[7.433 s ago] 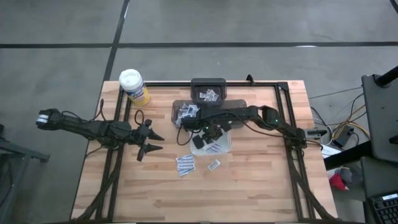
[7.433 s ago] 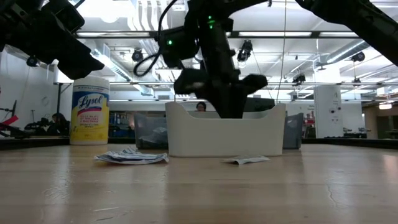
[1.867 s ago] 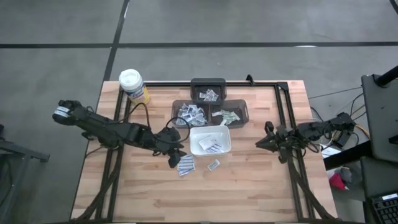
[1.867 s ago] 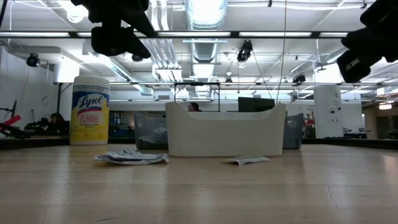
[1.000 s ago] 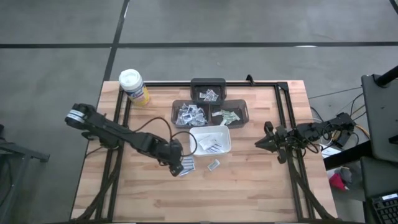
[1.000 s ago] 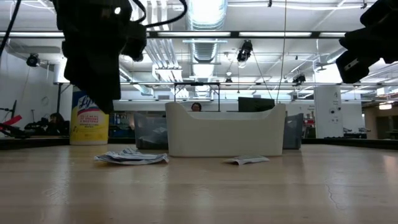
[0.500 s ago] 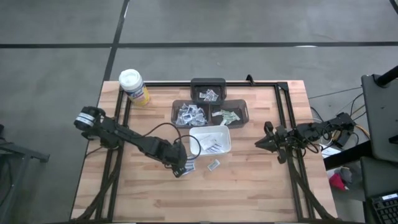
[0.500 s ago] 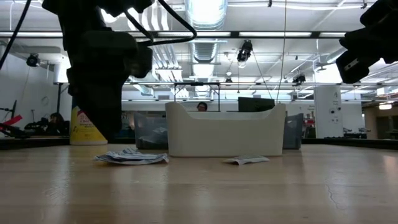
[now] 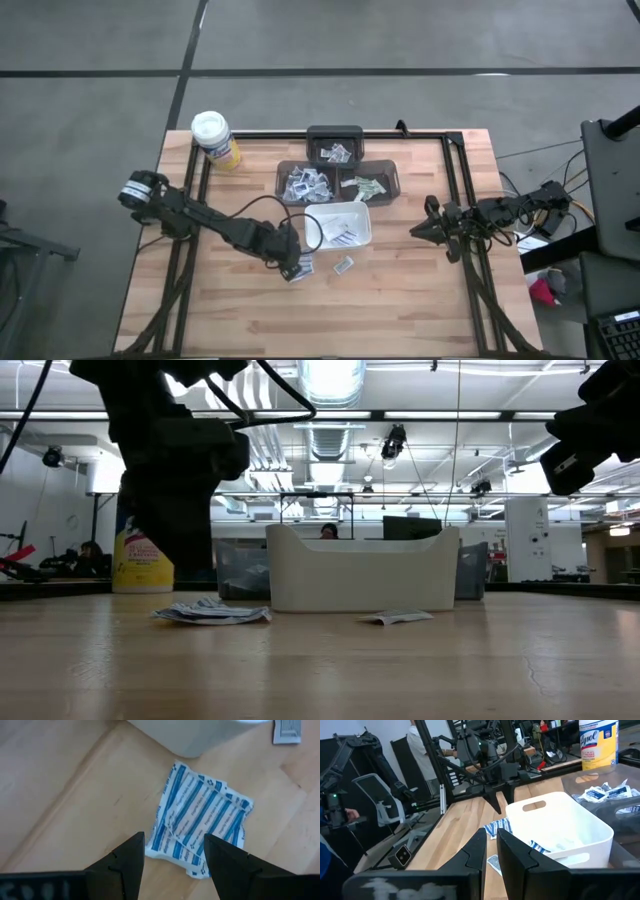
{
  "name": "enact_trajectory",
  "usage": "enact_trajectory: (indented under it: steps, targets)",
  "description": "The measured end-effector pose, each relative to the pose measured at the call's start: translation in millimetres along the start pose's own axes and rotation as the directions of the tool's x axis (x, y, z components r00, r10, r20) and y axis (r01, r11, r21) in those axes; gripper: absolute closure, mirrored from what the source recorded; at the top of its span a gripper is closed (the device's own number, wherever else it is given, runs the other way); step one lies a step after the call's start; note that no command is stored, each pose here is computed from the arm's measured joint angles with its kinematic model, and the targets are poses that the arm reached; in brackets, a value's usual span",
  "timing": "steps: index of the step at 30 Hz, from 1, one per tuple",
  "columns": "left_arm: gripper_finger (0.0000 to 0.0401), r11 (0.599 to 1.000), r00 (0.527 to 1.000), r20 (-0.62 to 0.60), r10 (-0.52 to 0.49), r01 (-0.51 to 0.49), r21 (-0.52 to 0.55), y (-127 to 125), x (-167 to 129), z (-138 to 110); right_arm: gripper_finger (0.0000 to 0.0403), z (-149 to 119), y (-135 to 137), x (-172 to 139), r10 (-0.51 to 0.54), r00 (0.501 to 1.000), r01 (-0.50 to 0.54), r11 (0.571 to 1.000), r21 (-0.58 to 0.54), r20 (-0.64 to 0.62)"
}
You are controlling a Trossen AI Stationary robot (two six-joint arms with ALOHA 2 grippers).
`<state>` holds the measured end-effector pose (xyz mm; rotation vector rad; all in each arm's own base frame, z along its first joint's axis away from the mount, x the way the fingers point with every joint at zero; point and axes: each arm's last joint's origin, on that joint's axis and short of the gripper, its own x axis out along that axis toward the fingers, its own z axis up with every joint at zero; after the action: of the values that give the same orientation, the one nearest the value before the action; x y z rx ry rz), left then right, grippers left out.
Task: Pick & Place First Aid Supplies
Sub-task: Put the blue bandage into the white bin
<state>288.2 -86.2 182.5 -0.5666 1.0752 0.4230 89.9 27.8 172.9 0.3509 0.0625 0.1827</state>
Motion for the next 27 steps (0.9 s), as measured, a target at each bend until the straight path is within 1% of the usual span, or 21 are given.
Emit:
enact_trajectory:
  steps: [8, 11, 14, 20, 25, 27]
  targets:
    - [0.0204, 1.000, 0.999, 0.030, -0.026, 0.026, 0.004, -3.0, 1.4, 2.5, 0.0360, 0.0, 0.0, 0.0, 0.000, 1.000, 0.000, 1.000, 0.000, 0.000]
    - [0.0204, 0.999, 0.999, 0.033, -0.030, 0.029, 0.032, -4.8, 6.7, 2.7, 0.0360, 0.0, 0.0, 0.0, 0.000, 1.000, 0.000, 1.000, 0.000, 0.000]
    - [0.0204, 0.998, 1.000, 0.020, -0.010, 0.009, 0.056, -4.1, 12.8, 1.5, 0.0360, 0.0, 0.0, 0.0, 0.000, 1.000, 0.000, 1.000, 0.000, 0.000]
    - [0.0204, 0.998, 1.000, 0.008, 0.026, -0.026, 0.058, -1.4, 19.2, 1.0, 0.0360, 0.0, 0.0, 0.0, 0.001, 1.000, -0.001, 1.000, 0.005, 0.000]
    - [0.0204, 0.995, 0.996, 0.048, 0.078, -0.081, 0.058, 1.1, 18.8, 2.8, 0.0360, 0.0, 0.0, 0.0, 0.000, 1.000, 0.000, 1.000, 0.019, 0.000]
    - [0.0204, 0.995, 0.995, 0.058, 0.081, -0.085, 0.058, 1.3, 18.8, 4.1, 0.0360, 0.0, 0.0, 0.0, 0.000, 1.000, 0.000, 1.000, 0.019, 0.000]
